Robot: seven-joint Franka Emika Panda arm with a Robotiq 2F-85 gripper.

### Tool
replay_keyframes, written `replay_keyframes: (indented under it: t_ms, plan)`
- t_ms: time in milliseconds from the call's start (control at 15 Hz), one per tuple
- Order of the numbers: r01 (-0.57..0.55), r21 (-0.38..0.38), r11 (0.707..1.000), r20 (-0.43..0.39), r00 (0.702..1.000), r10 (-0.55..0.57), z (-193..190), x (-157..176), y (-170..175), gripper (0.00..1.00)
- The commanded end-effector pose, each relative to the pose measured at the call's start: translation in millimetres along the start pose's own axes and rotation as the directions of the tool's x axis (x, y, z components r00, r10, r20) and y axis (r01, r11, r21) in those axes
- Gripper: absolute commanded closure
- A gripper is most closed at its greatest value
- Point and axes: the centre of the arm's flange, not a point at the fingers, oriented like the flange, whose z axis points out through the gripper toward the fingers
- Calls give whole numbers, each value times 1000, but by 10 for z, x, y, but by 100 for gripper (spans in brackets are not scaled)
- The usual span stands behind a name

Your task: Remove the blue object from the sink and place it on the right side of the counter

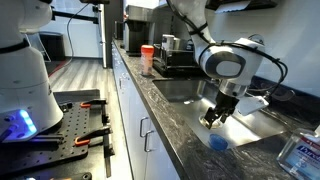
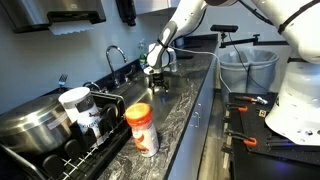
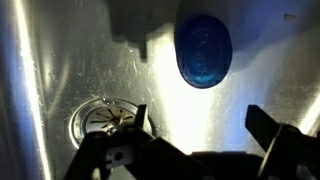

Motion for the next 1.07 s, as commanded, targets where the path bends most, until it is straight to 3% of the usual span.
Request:
replay_keyframes:
  t_ms: [0,333,733,1000]
  plan:
    - [9,11,1000,7,1000,-9,91,-80,-97,0]
    - [-26,22,999,8,1000,26,310,-287,-261,0]
    - [-42,-84,996,54,997,47,367,-444,-210,0]
    - [-36,-105,994,59,997,43,393,-439,-194,0]
